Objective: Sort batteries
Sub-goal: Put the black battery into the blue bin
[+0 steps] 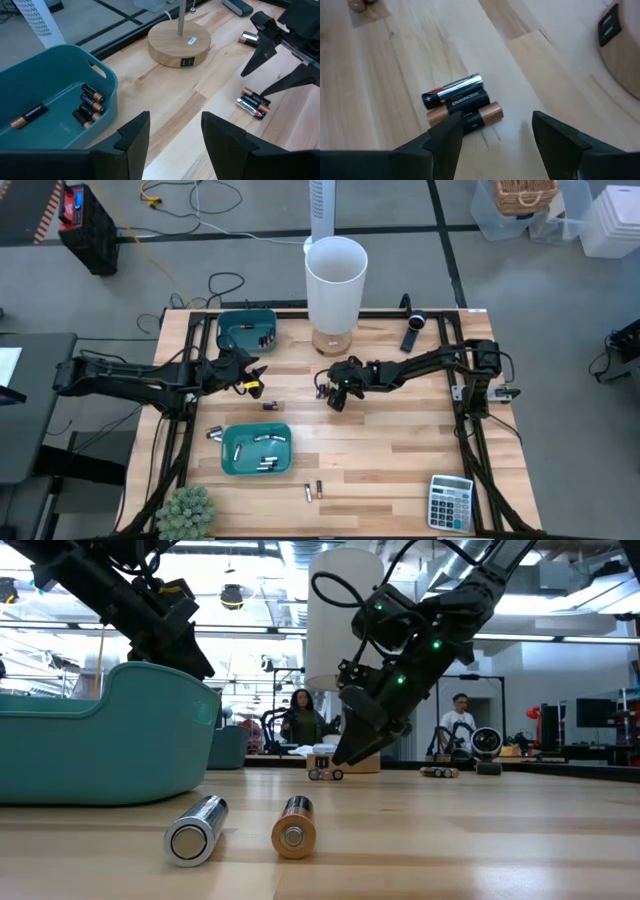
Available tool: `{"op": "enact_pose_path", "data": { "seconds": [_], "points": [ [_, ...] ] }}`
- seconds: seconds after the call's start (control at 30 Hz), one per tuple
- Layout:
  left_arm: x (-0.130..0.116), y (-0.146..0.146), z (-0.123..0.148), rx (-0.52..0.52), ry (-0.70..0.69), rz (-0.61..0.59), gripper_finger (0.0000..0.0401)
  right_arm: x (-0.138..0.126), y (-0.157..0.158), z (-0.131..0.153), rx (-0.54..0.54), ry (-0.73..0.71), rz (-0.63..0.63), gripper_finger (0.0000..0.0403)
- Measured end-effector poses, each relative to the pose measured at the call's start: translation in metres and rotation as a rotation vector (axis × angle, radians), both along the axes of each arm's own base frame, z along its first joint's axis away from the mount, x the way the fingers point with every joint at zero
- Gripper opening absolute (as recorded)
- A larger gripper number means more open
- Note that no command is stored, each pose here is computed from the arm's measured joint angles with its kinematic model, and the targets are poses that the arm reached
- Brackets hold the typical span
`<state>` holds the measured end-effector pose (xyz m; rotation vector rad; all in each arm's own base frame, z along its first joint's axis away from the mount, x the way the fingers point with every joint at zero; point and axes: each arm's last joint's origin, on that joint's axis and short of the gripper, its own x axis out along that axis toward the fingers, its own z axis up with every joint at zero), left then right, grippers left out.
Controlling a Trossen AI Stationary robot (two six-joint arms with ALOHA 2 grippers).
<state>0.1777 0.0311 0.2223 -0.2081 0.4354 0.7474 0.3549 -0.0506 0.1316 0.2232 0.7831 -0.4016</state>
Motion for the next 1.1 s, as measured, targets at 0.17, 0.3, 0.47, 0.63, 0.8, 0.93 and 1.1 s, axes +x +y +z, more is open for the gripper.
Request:
{"op": "enact_pose_path", "data": {
  "seconds": [0.17, 0.3, 0.47, 0.63, 0.8, 0.93, 1.1],
  "points": [
    [0.000, 0.000, 0.000, 0.000, 0.000, 0.001, 0.0173, 0.001, 0.000, 0.001, -0.002, -0.013, -0.001, 0.0255],
    [0.000, 0.000, 0.000, 0.000, 0.000, 0.001, 0.0173, -0.001, 0.001, -0.002, -0.023, -0.012, -0.016, 0.0255],
    [0.000, 0.000, 0.000, 0.000, 0.003, 0.001, 0.0173, -0.003, 0.000, -0.003, -0.019, -0.016, -0.026, 0.0255],
    [0.000, 0.000, 0.000, 0.000, 0.003, 0.001, 0.0173, -0.004, 0.000, -0.004, -0.019, -0.015, -0.044, 0.0255],
    [0.000, 0.000, 0.000, -0.001, 0.003, 0.001, 0.0173, -0.003, 0.000, -0.004, -0.027, -0.018, -0.054, 0.0255],
    [0.000, 0.000, 0.000, -0.001, 0.002, 0.002, 0.0173, -0.003, 0.004, -0.004, -0.030, -0.020, -0.045, 0.0255],
    [0.000, 0.000, 0.000, -0.001, 0.002, 0.002, 0.0173, 0.004, 0.028, 0.001, -0.066, -0.076, 0.056, 0.0255]
  ]
}}
